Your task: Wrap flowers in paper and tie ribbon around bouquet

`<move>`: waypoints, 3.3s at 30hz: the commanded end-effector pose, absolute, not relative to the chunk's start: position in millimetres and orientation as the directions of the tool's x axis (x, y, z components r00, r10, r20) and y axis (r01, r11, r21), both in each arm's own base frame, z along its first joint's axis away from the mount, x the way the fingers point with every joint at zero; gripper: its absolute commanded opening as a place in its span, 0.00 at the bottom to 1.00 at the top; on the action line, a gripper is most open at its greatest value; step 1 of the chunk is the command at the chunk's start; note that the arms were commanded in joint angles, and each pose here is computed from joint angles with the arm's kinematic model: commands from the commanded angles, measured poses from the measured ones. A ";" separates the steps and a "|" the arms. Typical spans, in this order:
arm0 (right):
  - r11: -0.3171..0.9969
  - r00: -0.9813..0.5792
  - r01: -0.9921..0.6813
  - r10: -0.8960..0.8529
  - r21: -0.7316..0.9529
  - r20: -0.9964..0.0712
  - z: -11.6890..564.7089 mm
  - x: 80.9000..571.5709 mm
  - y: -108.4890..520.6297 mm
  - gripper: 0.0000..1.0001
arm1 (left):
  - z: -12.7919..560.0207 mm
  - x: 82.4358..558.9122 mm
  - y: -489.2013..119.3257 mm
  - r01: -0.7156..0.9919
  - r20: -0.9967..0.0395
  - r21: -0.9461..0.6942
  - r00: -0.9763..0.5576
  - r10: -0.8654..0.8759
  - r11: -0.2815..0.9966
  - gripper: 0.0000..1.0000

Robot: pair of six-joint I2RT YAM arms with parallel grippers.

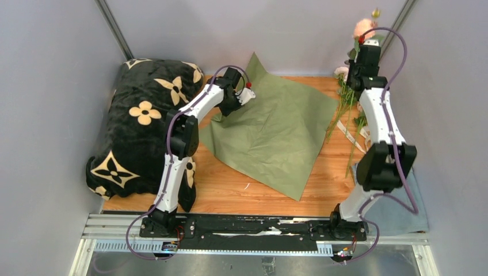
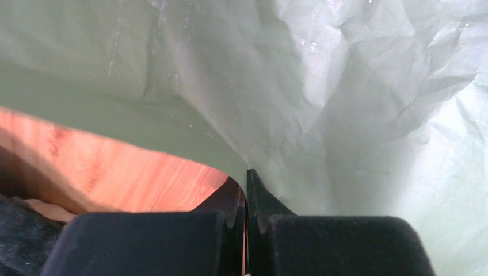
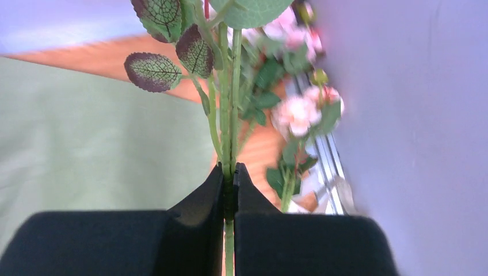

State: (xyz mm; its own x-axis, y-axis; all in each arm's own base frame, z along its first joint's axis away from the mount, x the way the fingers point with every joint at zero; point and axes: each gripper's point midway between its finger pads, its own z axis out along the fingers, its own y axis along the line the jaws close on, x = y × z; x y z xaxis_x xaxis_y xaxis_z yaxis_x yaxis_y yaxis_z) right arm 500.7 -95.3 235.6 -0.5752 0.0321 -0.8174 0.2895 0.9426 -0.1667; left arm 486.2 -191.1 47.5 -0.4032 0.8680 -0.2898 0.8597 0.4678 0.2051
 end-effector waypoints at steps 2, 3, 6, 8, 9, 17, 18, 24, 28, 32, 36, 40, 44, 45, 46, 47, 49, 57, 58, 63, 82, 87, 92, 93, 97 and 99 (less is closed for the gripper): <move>0.997 -0.430 -0.033 -0.080 -0.073 -0.899 272.8 483.3 20.0 0.00 | 94.5 518.3 -201.6 0.795 -0.417 0.310 -0.379 0.826 0.521 0.09; 0.991 -0.423 -0.129 -0.091 -0.039 -0.902 270.1 477.8 51.2 0.00 | 100.2 525.6 -196.8 0.768 -0.414 0.347 -0.389 0.823 0.538 0.14; 0.945 -0.467 -0.302 -0.032 0.126 -0.884 247.3 465.6 131.8 0.00 | 117.4 538.9 -188.4 0.695 -0.436 0.412 -0.418 0.797 0.590 0.54; 0.885 -0.533 -0.380 0.027 0.268 -0.845 223.0 462.3 185.6 0.00 | 134.6 542.9 -182.2 0.636 -0.466 0.438 -0.444 0.765 0.636 0.71; 0.870 -0.565 -0.397 0.020 0.293 -0.825 207.9 462.5 204.5 0.00 | 146.4 543.1 -179.5 0.609 -0.486 0.446 -0.451 0.749 0.656 0.77; 0.898 -0.699 -0.356 -0.072 0.258 -0.712 106.1 501.0 258.1 0.00 | 188.7 505.6 -134.0 0.557 -0.497 0.461 -0.482 0.721 0.691 1.00; 0.900 -0.705 -0.358 -0.086 0.249 -0.704 97.1 504.7 259.0 0.03 | 187.4 500.2 -128.9 0.559 -0.481 0.469 -0.487 0.729 0.684 1.00; 0.892 -0.774 -0.414 -0.241 0.181 -0.585 99.9 494.3 246.0 0.63 | 172.3 475.4 -108.6 0.592 -0.416 0.467 -0.508 0.754 0.657 1.00; 0.967 -0.736 -0.252 -0.164 0.041 -0.656 157.0 488.6 161.5 0.65 | 153.0 451.8 -112.1 0.651 -0.403 0.399 -0.508 0.761 0.646 1.00; 0.991 -0.776 0.113 0.046 -0.067 -0.629 151.0 458.5 22.9 0.61 | 134.4 432.7 -112.4 0.684 -0.381 0.350 -0.521 0.764 0.641 1.00; 0.907 -0.767 0.420 0.350 -0.008 -0.537 109.8 415.3 -90.8 0.60 | 117.9 419.6 -110.7 0.694 -0.356 0.313 -0.546 0.758 0.648 1.00; 0.879 -0.766 0.476 0.406 -0.015 -0.499 84.7 404.4 -128.7 0.68 | 110.0 411.7 -106.6 0.708 -0.332 0.307 -0.547 0.769 0.636 1.00; 0.877 -0.793 0.477 0.399 -0.061 -0.460 68.0 403.6 -140.0 0.61 | 104.8 409.3 -103.4 0.708 -0.323 0.295 -0.558 0.764 0.641 0.99; 0.879 -0.802 0.472 0.399 -0.063 -0.444 60.7 403.2 -139.5 0.54 | 103.4 409.5 -102.5 0.707 -0.324 0.288 -0.562 0.761 0.645 0.99; 0.881 -0.808 0.469 0.400 -0.060 -0.432 56.0 403.0 -138.3 0.48 | 103.1 410.3 -102.2 0.706 -0.327 0.285 -0.564 0.758 0.648 0.99; 0.881 -0.819 0.468 0.403 -0.070 -0.409 46.6 401.1 -138.3 0.44 | 102.2 410.7 -101.4 0.703 -0.331 0.276 -0.571 0.751 0.656 0.99; 0.873 -0.829 0.476 0.408 -0.100 -0.383 38.2 396.4 -141.8 0.41 | 102.3 411.6 -100.1 0.700 -0.331 0.268 -0.578 0.745 0.662 0.99; 0.873 -0.854 0.459 0.384 -0.164 -0.351 23.4 386.2 -148.9 0.28 | 101.7 410.7 -102.6 0.700 -0.344 0.233 -0.590 0.730 0.675 0.98; 0.875 -0.856 0.455 0.378 -0.166 -0.352 24.0 386.8 -149.6 0.17 | 102.4 411.1 -102.3 0.699 -0.343 0.235 -0.591 0.730 0.676 0.98; 0.867 -0.849 0.425 0.281 -0.261 -0.448 78.5 397.7 -164.9 0.00 | 111.6 408.8 -102.8 0.711 -0.351 0.230 -0.576 0.738 0.664 0.98; 0.812 -0.443 -0.583 -0.279 0.037 -0.852 240.8 458.2 292.2 0.00 | 148.4 334.7 -71.3 0.689 -0.410 0.189 -0.592 0.694 0.700 0.99; 0.851 -0.563 -0.520 -0.276 0.075 -0.779 181.7 480.0 321.9 0.00 | 151.7 315.2 -60.4 0.673 -0.405 0.221 -0.595 0.694 0.706 1.00; 0.871 -0.636 -0.484 -0.288 0.080 -0.716 126.4 486.3 328.8 0.31 | 147.4 300.0 -57.1 0.674 -0.404 0.215 -0.597 0.693 0.706 1.00; 0.871 -0.653 -0.486 -0.305 0.074 -0.693 117.5 484.6 327.5 0.44 | 146.0 297.6 -57.1 0.675 -0.402 0.212 -0.598 0.693 0.706 1.00; 0.892 -0.681 -0.452 -0.357 -0.015 -0.639 119.0 475.7 301.6 0.60 | 136.4 283.9 -61.2 0.696 -0.397 0.165 -0.602 0.693 0.699 0.99; 0.895 -0.676 -0.444 -0.368 -0.046 -0.638 131.1 464.3 287.9 0.61 | 131.4 276.4 -69.1 0.725 -0.402 0.117 -0.591 0.700 0.679 0.98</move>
State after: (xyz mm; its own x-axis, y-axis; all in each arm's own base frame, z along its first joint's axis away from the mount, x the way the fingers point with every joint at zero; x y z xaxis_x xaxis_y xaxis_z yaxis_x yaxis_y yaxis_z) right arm 480.0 313.4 93.2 -0.6851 -0.3476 -0.6402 -0.4773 0.8781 0.0340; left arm 292.2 -58.3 137.0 -0.6077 0.6906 -0.3921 0.6827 0.7065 0.1864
